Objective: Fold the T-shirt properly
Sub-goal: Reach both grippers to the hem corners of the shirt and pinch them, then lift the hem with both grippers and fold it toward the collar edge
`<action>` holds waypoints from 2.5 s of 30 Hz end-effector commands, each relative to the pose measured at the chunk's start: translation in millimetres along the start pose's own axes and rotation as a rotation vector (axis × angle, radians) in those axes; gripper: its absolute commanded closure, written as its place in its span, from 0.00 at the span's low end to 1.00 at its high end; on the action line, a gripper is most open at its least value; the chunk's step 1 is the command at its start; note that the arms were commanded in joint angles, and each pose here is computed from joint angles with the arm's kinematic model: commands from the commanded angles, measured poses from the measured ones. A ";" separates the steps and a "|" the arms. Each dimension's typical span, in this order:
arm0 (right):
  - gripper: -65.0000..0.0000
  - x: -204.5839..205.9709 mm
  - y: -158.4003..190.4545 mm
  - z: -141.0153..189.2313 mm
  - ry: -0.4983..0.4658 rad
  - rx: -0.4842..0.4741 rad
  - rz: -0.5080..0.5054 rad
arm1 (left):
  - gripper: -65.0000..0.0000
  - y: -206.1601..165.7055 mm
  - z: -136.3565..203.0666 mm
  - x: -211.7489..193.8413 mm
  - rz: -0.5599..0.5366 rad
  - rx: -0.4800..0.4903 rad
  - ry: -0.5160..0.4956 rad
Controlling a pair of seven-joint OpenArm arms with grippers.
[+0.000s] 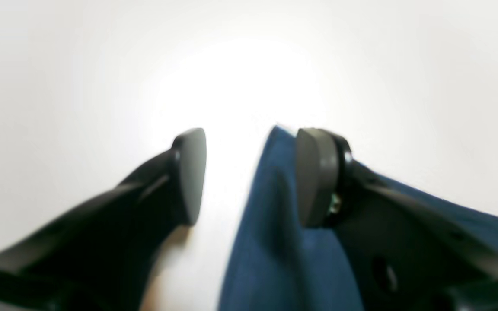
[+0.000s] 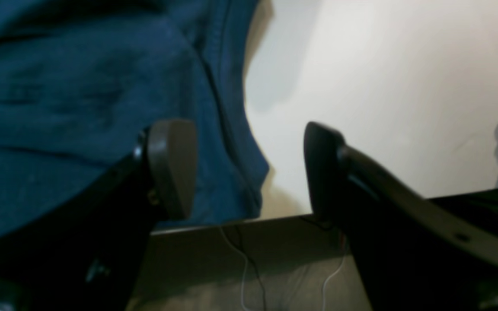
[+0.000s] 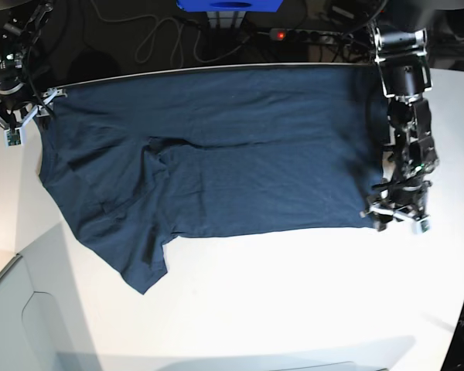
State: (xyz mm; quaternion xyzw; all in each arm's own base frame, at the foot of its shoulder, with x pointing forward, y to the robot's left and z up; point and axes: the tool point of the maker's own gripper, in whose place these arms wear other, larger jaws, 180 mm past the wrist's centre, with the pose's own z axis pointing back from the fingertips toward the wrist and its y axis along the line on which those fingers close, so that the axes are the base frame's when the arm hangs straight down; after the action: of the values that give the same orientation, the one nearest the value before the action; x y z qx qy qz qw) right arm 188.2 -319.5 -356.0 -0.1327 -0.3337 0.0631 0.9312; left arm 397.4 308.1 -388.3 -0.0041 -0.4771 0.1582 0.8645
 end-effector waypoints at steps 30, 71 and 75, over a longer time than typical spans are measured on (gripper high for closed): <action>0.42 147.2 -13.0 -50.7 -0.153 0.041 0.140 | 1.00 -6.3 -21.6 -4.3 -0.039 -0.003 -0.006; 0.62 213.5 93.3 -205.6 -0.296 0.338 -0.115 | 1.00 -23.5 -0.5 8.5 -0.082 -0.052 -0.077; 1.00 215.0 91.6 -205.3 -0.300 0.335 -0.117 | 1.00 -23.4 -0.6 7.9 -0.082 -0.052 -0.074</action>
State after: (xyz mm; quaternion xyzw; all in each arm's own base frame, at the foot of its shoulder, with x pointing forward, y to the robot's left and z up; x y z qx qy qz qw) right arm 468.6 -223.4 -422.5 0.0625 -0.4425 0.0841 0.8906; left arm 396.2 281.5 -398.3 -0.0055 -0.4860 0.1129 0.8666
